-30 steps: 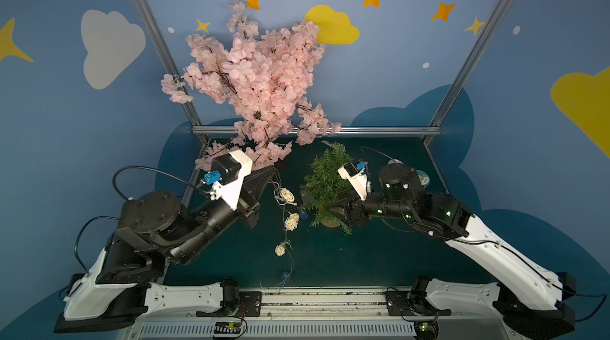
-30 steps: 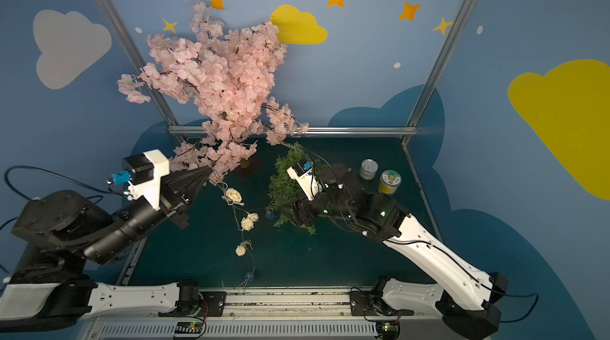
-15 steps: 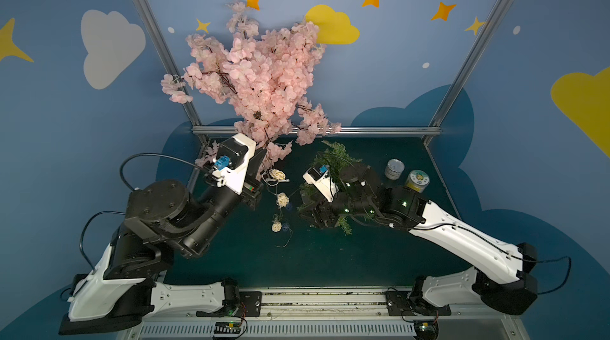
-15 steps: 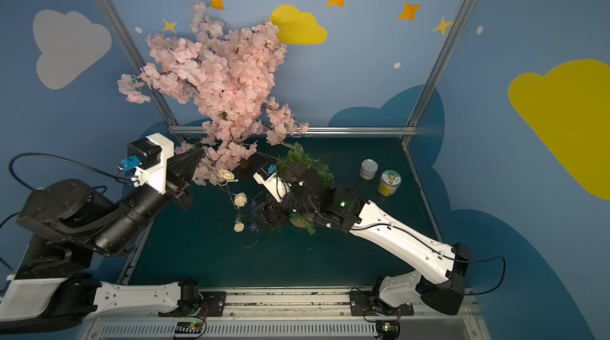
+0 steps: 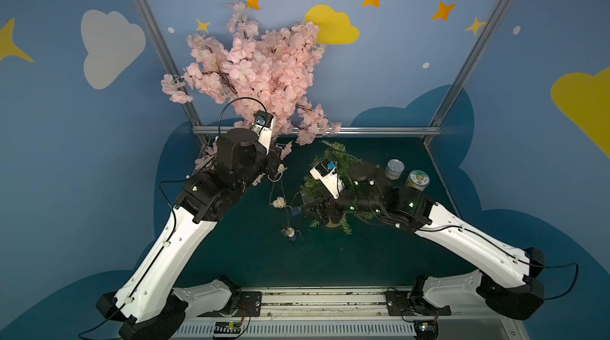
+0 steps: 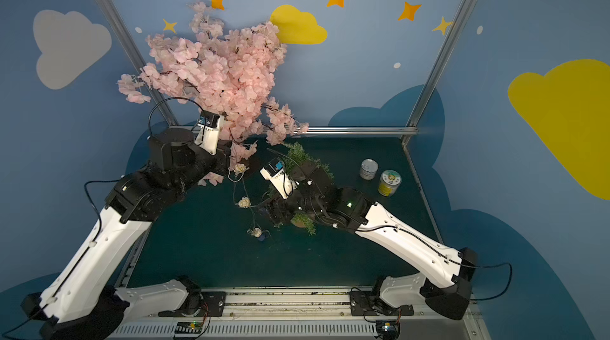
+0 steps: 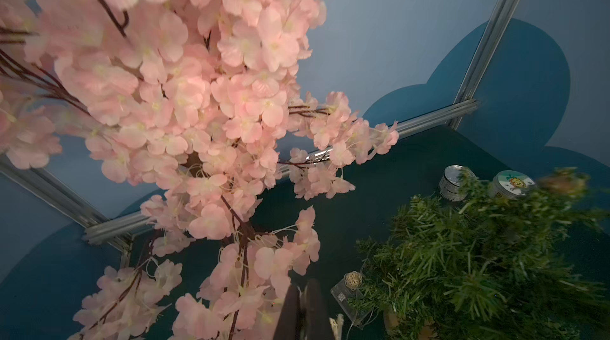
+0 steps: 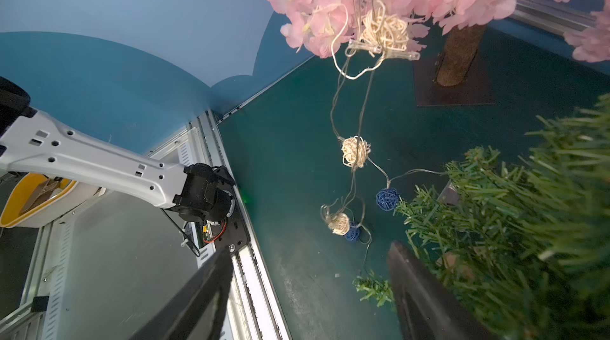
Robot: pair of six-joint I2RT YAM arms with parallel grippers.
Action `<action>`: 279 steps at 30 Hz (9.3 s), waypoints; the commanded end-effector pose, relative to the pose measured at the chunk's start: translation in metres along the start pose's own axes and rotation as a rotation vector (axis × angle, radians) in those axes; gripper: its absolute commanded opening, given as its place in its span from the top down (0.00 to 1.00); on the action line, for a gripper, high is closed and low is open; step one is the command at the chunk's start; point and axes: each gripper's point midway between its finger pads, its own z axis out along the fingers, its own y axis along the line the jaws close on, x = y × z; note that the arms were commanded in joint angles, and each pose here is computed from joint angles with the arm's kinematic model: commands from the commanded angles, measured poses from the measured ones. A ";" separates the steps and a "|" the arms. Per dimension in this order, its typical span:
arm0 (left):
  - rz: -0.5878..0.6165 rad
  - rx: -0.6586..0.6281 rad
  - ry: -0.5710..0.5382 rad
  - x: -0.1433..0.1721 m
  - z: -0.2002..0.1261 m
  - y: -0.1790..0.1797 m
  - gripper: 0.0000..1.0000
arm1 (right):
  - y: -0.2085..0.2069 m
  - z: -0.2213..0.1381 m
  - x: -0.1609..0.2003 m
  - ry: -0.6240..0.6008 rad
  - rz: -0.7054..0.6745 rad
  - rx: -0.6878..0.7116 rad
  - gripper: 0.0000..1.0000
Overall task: Remove string lights from the small christmas tree
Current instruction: Remove the light string from the Christmas tree, then place the light string at the center of the board, then reset both arms
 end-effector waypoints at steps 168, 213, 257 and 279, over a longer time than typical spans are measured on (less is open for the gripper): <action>-0.296 0.364 -0.256 0.082 0.001 -0.038 0.96 | 0.054 0.032 -0.161 -0.377 -0.137 -0.263 0.99; -0.074 -0.276 0.016 0.084 -0.070 0.082 0.96 | 0.019 -0.014 -0.074 -0.200 -0.082 -0.150 0.24; -0.371 -0.280 0.101 0.220 0.061 0.095 0.01 | -0.268 -0.178 0.109 -0.285 0.548 0.882 0.13; -0.147 -0.213 0.025 0.319 0.154 0.138 0.00 | -0.397 -0.107 0.230 -0.241 0.174 1.113 0.13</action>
